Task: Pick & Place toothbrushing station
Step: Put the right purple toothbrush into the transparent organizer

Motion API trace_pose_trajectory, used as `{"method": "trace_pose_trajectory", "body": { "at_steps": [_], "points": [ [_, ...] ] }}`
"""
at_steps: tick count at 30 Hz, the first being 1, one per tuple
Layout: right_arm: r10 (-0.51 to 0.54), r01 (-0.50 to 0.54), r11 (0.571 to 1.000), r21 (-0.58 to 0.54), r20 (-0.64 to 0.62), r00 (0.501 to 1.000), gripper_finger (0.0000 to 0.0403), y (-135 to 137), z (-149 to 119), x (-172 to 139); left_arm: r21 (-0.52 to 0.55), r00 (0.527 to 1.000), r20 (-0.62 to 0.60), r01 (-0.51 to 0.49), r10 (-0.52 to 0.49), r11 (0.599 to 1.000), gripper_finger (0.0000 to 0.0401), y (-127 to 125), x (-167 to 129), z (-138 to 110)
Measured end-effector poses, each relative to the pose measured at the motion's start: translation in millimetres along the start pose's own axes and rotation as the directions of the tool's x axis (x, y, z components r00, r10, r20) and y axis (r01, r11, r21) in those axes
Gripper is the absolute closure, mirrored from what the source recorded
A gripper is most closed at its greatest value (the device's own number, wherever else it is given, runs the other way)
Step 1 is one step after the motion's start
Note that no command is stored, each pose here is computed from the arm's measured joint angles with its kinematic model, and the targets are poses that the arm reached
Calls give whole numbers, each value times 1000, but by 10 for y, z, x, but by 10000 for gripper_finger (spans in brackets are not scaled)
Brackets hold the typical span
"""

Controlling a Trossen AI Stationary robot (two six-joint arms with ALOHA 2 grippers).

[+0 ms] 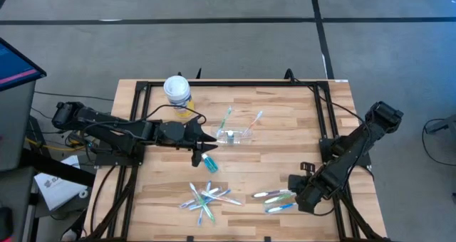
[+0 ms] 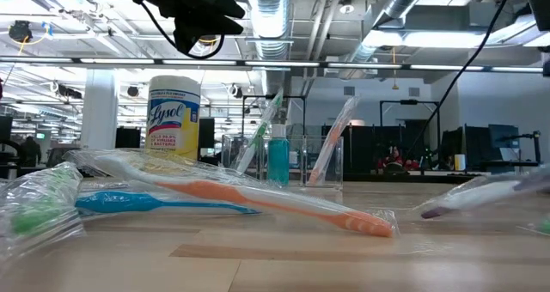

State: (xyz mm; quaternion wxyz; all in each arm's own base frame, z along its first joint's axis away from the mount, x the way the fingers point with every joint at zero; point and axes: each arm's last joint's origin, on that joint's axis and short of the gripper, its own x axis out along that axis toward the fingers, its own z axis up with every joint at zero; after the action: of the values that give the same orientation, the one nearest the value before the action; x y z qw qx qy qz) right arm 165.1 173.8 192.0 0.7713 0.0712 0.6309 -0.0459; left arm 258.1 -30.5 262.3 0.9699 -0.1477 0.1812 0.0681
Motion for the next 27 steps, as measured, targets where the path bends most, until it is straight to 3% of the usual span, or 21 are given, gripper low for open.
{"method": "trace_pose_trajectory", "body": {
  "at_steps": [11, 27],
  "points": [
    [-144, 145, 989, 3, 123, 982, 403, 28, 142, -387, 0, 1000, -1, 3, -3, 1000, 279, -1, 0, 0],
    [-286, 289, 956, 45, 358, 889, 403, 4, 344, -707, -1, 996, 27, 88, -88, 996, 279, -108, -19, 16]
  ]
}}
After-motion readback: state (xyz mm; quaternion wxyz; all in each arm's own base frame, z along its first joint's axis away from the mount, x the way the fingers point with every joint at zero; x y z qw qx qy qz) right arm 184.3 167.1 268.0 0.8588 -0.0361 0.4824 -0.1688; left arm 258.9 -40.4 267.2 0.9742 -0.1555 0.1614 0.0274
